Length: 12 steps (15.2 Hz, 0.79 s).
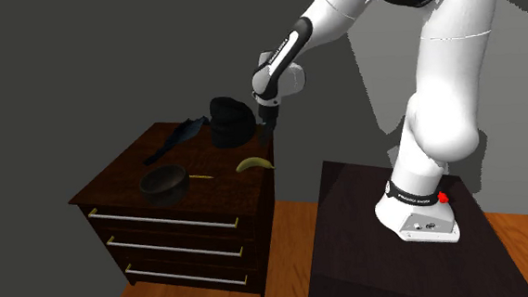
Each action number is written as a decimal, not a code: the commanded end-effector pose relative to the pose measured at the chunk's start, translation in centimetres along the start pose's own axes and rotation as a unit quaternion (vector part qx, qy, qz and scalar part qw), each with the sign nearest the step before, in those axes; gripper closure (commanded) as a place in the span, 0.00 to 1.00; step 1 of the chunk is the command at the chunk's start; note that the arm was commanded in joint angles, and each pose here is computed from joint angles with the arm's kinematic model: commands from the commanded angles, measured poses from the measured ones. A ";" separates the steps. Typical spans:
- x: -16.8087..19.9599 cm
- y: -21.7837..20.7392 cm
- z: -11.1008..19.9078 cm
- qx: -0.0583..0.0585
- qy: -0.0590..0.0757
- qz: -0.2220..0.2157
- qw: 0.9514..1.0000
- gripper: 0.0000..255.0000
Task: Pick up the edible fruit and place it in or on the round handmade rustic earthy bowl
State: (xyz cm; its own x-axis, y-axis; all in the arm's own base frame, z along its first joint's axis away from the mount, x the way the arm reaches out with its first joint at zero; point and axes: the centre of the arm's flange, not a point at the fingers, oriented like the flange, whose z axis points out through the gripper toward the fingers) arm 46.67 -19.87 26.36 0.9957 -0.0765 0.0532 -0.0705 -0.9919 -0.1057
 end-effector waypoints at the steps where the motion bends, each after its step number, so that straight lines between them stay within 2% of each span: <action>1: 0.8 1.5 2.5 -0.001 0.002 -0.001 1.000 0.00; 7: 4.0 5.2 8.0 0.000 0.006 -0.005 1.000 0.00; 12: 4.0 5.2 10.6 0.000 0.006 -0.005 1.000 0.00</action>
State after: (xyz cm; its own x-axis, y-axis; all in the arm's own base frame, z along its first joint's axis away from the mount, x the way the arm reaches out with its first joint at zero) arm 50.98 -24.25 15.96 0.9955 -0.0680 0.0667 -0.0608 -0.9927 -0.1042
